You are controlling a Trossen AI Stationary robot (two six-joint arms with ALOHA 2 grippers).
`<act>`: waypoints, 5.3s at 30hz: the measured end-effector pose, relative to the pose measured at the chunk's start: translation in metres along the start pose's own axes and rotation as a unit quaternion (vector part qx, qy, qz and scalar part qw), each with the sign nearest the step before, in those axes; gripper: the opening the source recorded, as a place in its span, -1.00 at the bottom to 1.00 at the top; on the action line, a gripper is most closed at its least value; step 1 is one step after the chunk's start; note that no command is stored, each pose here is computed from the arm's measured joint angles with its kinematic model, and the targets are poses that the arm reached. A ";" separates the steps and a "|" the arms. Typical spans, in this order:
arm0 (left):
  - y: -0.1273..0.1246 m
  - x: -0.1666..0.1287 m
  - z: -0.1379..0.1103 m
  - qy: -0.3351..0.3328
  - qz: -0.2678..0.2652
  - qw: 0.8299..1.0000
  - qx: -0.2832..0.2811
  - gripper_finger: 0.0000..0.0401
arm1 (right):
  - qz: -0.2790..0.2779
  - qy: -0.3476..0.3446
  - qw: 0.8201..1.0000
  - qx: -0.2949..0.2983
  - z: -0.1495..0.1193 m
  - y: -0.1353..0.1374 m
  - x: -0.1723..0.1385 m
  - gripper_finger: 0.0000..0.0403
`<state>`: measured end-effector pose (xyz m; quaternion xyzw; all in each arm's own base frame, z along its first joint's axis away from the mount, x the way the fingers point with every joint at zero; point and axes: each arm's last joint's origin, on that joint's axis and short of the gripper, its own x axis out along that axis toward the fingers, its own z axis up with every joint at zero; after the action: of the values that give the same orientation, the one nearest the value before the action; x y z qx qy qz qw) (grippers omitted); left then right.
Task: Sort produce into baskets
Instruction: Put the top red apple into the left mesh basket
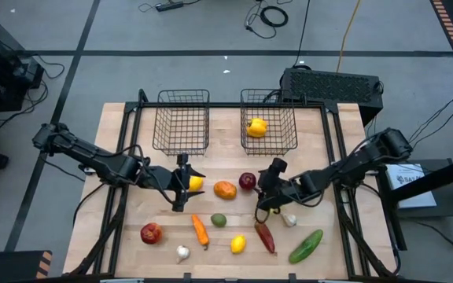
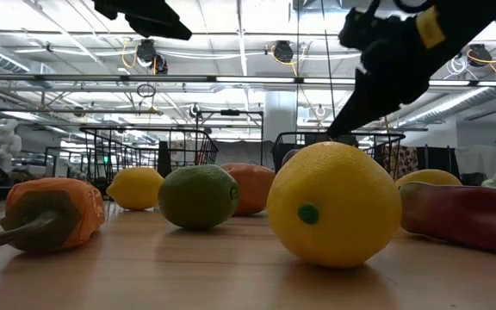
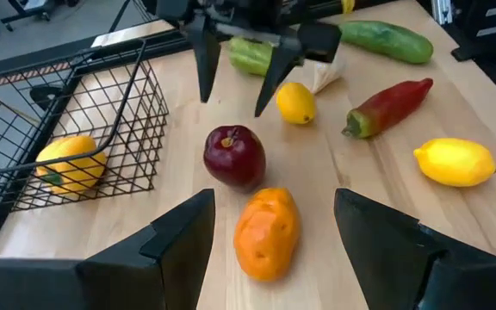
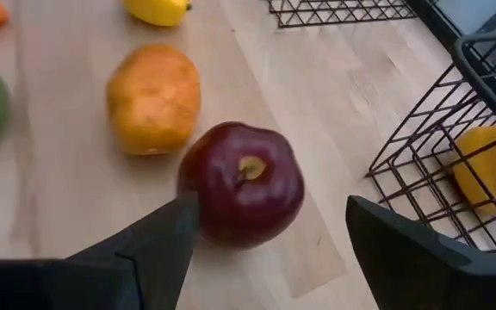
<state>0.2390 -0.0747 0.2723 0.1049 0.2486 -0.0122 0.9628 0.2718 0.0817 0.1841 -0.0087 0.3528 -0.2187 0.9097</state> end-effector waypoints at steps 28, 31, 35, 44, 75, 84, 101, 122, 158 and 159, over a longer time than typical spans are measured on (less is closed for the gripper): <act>0.000 0.000 0.003 -0.013 0.001 1.000 -0.004 0.23 | 0.013 -0.023 0.998 0.056 0.011 -0.005 0.024 -0.37; 0.000 0.000 0.003 -0.013 0.001 1.000 -0.004 0.23 | 0.009 -0.017 0.998 0.056 0.009 -0.005 0.029 -0.38; 0.000 0.000 0.002 -0.012 0.001 1.000 -0.004 0.23 | 0.009 -0.022 0.998 0.057 0.008 -0.002 0.035 -0.38; 0.000 0.000 0.002 -0.011 0.001 1.000 -0.003 0.23 | 0.011 -0.019 0.998 0.058 0.009 -0.004 0.038 -0.57; 0.005 0.003 0.006 -0.061 0.010 0.995 -0.081 0.58 | 0.091 -0.147 0.984 0.047 0.047 -0.014 -0.028 -1.00; 0.004 0.014 0.015 -0.130 -0.046 0.979 -0.151 0.97 | 0.140 -0.262 0.954 0.025 0.068 -0.008 -0.053 -1.00; 0.009 0.051 0.005 -0.121 0.008 0.979 -0.163 0.99 | 0.138 -0.301 0.943 0.016 0.075 -0.008 -0.057 -1.00; 0.024 0.061 0.004 -0.132 -0.039 0.981 -0.136 0.89 | 0.136 -0.308 0.941 0.012 0.076 -0.008 -0.058 -1.00; 0.026 0.072 0.001 -0.138 -0.030 0.983 -0.113 0.39 | 0.152 -0.305 0.940 0.021 0.076 -0.008 -0.058 -0.85; 0.026 0.072 0.001 -0.138 -0.030 0.984 -0.112 0.39 | 0.152 -0.305 0.940 0.021 0.076 -0.008 -0.058 -0.79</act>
<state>0.3042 -0.0471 0.2437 -0.0133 0.1165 -0.0277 0.9927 0.2798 0.0878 0.2795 -0.0018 0.0505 -0.0721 0.9961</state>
